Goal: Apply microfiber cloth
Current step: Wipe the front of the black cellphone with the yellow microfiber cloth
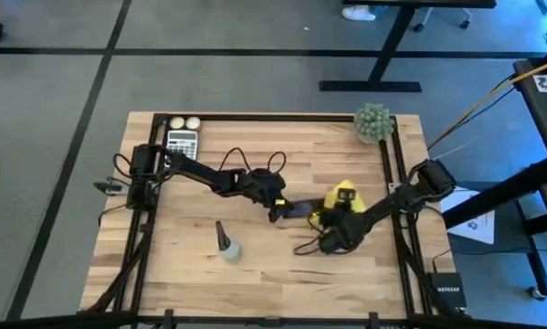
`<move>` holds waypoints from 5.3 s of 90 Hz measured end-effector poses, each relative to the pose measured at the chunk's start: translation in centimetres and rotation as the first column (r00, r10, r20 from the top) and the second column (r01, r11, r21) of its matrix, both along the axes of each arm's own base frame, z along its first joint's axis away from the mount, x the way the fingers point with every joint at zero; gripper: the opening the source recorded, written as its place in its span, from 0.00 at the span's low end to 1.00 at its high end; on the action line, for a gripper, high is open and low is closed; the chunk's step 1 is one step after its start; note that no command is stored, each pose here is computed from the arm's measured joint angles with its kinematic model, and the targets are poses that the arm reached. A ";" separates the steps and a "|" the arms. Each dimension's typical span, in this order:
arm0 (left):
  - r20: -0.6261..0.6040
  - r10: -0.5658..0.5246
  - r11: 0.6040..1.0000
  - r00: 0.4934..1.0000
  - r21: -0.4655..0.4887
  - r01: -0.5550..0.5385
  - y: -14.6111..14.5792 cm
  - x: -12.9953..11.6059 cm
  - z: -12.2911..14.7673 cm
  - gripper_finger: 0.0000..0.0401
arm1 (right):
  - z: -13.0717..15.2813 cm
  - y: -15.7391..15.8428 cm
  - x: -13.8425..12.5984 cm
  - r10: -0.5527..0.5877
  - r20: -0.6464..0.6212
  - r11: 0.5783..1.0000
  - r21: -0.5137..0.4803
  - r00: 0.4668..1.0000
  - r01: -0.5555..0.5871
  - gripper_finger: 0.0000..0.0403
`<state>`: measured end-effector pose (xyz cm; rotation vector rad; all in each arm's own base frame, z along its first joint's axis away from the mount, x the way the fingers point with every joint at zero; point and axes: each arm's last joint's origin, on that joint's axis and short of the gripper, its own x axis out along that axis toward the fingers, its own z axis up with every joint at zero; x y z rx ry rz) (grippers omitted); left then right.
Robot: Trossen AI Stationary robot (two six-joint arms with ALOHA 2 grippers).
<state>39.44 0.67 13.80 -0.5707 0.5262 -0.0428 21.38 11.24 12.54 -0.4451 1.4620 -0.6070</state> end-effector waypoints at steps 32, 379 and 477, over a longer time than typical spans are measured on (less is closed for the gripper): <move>-0.004 0.022 1.000 1.000 0.007 -0.022 0.1 0.0 0.0 0.05 | 3.0 5.7 0.8 0.206 0.424 0.975 -0.012 0.882 -0.222 0.00; 0.092 -0.080 0.997 0.993 0.011 0.079 -0.4 0.3 0.8 0.05 | 7.7 8.0 1.9 0.338 0.529 0.917 -0.373 0.778 -0.145 0.00; 0.141 -0.117 0.976 0.983 0.200 0.087 -1.8 0.5 1.1 0.05 | 7.1 7.3 -6.2 -0.072 0.442 0.997 0.040 0.894 0.060 0.00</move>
